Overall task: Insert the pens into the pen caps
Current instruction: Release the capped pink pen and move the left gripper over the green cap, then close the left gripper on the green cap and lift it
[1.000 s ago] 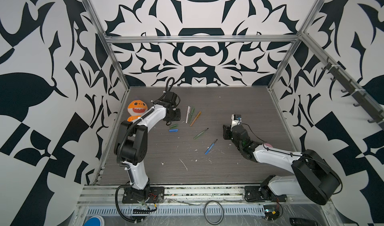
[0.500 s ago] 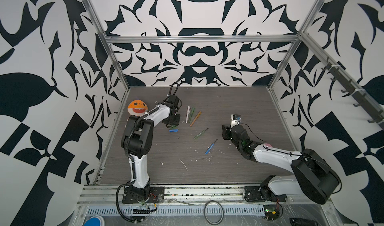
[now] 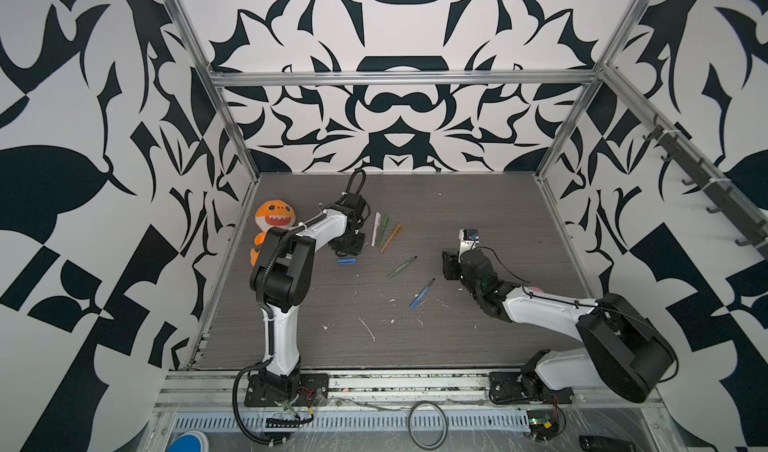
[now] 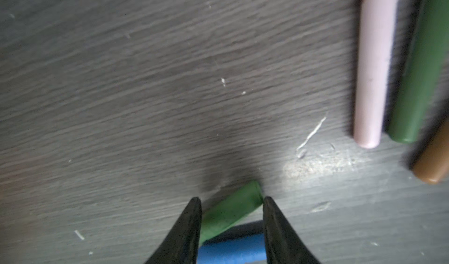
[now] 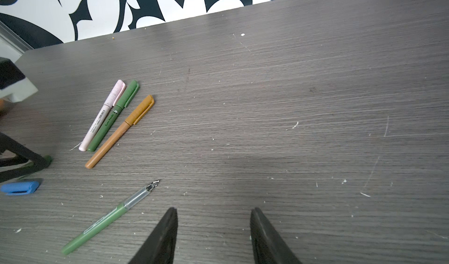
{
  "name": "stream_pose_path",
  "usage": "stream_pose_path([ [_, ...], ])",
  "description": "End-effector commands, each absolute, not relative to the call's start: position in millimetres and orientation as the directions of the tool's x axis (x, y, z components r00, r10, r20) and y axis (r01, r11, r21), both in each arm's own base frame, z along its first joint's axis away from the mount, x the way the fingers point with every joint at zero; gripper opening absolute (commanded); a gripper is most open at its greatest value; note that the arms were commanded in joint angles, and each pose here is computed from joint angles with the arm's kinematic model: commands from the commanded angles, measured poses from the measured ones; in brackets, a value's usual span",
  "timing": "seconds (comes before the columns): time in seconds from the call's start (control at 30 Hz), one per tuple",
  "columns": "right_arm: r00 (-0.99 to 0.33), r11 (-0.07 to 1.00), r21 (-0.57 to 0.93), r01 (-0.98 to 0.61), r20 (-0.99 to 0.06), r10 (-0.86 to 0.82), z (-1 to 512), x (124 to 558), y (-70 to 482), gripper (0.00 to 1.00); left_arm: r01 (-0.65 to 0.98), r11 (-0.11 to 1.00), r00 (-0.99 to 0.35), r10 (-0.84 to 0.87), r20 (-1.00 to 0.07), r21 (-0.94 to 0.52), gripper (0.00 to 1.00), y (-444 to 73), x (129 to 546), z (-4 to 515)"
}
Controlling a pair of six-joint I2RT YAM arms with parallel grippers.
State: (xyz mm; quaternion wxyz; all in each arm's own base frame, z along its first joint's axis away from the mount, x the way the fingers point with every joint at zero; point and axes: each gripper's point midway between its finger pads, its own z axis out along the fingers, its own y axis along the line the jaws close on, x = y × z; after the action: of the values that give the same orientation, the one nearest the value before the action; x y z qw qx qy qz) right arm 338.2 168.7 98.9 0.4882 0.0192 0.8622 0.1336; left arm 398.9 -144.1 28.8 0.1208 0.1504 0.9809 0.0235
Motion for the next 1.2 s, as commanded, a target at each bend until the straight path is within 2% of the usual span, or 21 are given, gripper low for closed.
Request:
stream_pose_path([
  [0.0,-0.483,0.955,0.275,-0.114,-0.855,0.189,119,346,177,0.51,0.298,0.950,-0.929,0.311,-0.200,0.095,0.44,-141,397,27],
  [0.3,-0.486,0.953,0.278,-0.118,-0.853,0.189,118,346,178,0.50,0.275,0.949,-0.929,0.304,-0.212,0.155,0.39,-130,406,24],
  [0.57,-0.490,0.949,0.287,-0.130,-0.851,0.190,120,346,180,0.49,0.195,0.964,-0.944,0.235,-0.232,0.182,0.38,-109,414,28],
  [0.77,-0.489,0.947,0.291,-0.137,-0.851,0.191,121,345,181,0.47,0.153,0.980,-0.959,0.179,-0.221,0.129,0.36,-103,410,27],
  [0.9,-0.488,0.946,0.294,-0.137,-0.851,0.194,122,345,181,0.45,0.147,0.986,-0.967,0.159,-0.198,0.078,0.31,-109,401,24],
  [1.17,-0.488,0.945,0.296,-0.140,-0.851,0.194,123,345,182,0.43,0.128,0.990,-0.974,0.135,-0.181,0.053,0.28,-110,389,20],
])
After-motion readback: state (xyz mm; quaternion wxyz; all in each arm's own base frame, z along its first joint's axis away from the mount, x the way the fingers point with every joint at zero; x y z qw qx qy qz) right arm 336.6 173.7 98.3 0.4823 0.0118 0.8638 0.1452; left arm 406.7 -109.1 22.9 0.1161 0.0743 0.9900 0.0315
